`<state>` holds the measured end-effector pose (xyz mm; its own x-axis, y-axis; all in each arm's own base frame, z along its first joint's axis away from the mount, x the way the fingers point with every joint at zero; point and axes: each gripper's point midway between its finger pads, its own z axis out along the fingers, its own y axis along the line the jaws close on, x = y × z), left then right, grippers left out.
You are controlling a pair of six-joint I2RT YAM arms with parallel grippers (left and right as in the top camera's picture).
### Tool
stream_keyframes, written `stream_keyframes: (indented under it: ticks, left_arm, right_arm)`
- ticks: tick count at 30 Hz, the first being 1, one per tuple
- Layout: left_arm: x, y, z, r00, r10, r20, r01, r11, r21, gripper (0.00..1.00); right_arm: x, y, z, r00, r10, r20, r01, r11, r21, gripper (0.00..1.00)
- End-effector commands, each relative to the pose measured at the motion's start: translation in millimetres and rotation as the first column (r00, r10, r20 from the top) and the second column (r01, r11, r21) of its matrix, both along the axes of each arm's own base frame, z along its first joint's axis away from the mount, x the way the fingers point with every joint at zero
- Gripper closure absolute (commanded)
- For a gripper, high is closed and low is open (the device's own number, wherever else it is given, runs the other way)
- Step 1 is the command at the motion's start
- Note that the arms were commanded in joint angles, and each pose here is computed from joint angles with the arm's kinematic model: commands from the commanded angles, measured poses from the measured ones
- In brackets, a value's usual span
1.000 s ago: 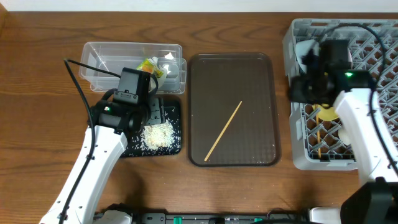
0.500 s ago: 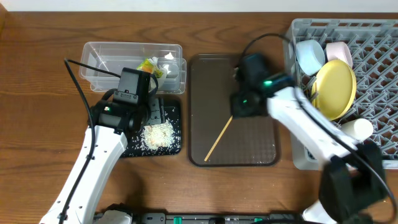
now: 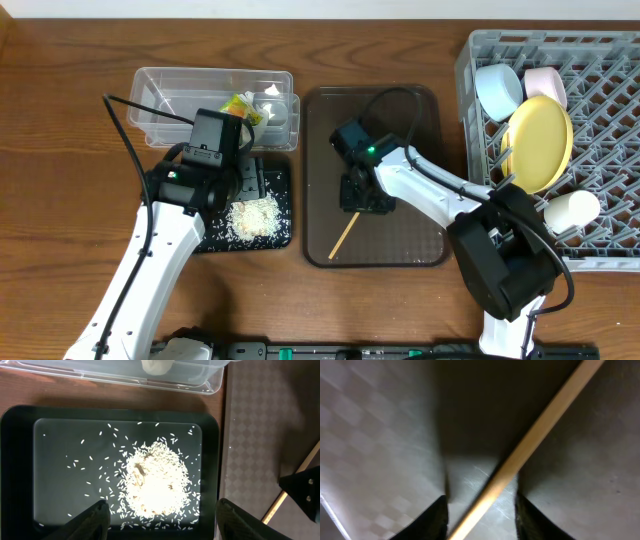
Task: Sort waste into correct bins and load items into the dishwasher rack
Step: 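Return the right gripper to the tray and grasp the second chopstick, then place the second chopstick into the dish rack with the right gripper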
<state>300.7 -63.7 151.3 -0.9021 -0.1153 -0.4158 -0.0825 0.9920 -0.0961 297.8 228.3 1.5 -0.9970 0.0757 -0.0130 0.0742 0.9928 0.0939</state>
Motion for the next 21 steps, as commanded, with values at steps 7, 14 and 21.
stream_keyframes:
  ticks: [7,14,21]
  left_arm:
    - [0,4,-2,1.0,0.012,-0.004,-0.012,1.0,0.015,0.3]
    - [0,4,-2,1.0,0.012,-0.004,-0.012,1.0,0.015,0.3]
    - [0,4,-2,1.0,0.012,-0.003,-0.012,1.0,0.015,0.3]
  right_arm:
    - [17,-16,10,0.995,-0.086,0.044,0.087,0.996,-0.014,0.93]
    - [54,-64,74,0.979,-0.025,0.202,0.017,0.999,0.04,0.99]
    - [64,-140,151,0.922,0.064,0.382,-0.068,0.998,-0.004,0.99]
